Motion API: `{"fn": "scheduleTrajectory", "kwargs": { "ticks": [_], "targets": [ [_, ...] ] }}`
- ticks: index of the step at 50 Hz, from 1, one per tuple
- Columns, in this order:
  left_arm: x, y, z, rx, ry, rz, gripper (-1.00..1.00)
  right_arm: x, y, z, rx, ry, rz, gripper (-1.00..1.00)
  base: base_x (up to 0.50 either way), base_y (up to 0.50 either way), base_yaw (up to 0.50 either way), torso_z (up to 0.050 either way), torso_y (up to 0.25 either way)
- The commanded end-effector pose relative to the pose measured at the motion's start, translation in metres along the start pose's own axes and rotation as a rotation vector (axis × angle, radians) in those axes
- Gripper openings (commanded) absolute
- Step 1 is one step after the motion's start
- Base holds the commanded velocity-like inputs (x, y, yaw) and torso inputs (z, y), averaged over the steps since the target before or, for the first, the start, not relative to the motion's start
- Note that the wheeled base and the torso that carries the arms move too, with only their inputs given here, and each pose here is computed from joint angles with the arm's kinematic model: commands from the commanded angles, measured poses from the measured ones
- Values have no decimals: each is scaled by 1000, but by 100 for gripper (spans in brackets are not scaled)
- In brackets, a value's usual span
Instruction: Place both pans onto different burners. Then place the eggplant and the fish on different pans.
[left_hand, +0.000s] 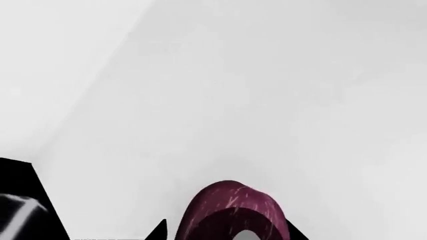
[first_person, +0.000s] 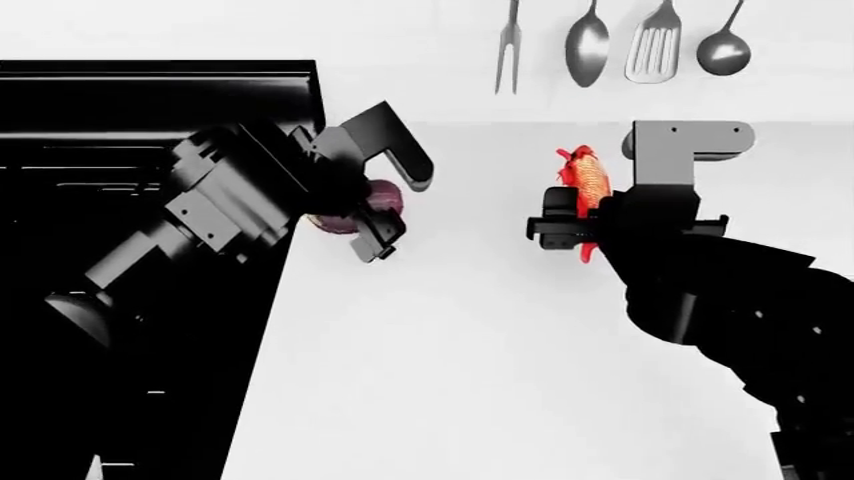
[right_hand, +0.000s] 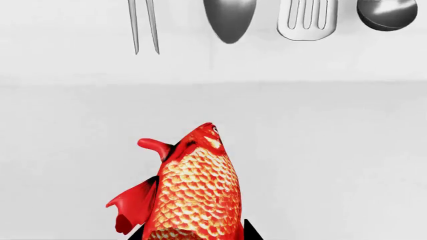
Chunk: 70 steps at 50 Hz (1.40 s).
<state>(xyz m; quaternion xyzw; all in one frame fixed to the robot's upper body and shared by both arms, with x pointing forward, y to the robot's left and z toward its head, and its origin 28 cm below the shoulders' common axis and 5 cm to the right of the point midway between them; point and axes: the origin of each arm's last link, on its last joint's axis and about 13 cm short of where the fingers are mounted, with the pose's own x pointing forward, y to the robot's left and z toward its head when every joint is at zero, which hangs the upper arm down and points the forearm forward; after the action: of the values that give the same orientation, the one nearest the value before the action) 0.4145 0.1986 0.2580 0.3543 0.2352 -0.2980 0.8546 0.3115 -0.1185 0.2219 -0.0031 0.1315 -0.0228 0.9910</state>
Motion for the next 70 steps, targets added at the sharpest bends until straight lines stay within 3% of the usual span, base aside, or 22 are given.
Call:
{"fn": "scheduleTrajectory", "kwargs": {
  "ticks": [1, 15, 19, 23, 28, 34, 38, 49, 70],
  "targets": [
    [10, -6, -13, -36, 19, 3, -100, 0, 0, 0, -9, -9, 0, -100, 0, 0, 0, -5, 250],
    [-2, -4, -11, -70, -40, 51, -100, -3, 3, 2, -21, -13, 3, -100, 2, 0, 0, -11, 250],
    [-12, -7, -9, -80, -113, 72, -100, -3, 4, 2, -30, -11, 4, -100, 0, 0, 0, -8, 151],
    [-34, -23, -9, -80, -238, 108, -100, -5, 2, 1, -37, -12, 1, -100, 0, 0, 0, 0, 0],
    [-66, -43, -11, -165, -440, 245, -100, -14, -1, 1, -33, -50, -8, -100, 0, 0, 0, 0, 0],
    [-110, -58, -25, -397, -572, 471, -100, -34, -4, -3, -66, -104, 5, -100, 0, 0, 0, 0, 0],
    [-123, -75, -45, -478, -591, 558, -100, -47, -6, -8, -95, -118, 6, -100, 0, 0, 0, 0, 0],
    [-138, -107, -70, -569, -604, 560, -100, -60, -9, -16, -110, -143, 17, -100, 0, 0, 0, 0, 0],
    [-147, -113, -77, -595, -609, 544, -100, -64, -9, -15, -118, -144, 19, -100, -445, 0, 0, 0, 0]
  ]
}}
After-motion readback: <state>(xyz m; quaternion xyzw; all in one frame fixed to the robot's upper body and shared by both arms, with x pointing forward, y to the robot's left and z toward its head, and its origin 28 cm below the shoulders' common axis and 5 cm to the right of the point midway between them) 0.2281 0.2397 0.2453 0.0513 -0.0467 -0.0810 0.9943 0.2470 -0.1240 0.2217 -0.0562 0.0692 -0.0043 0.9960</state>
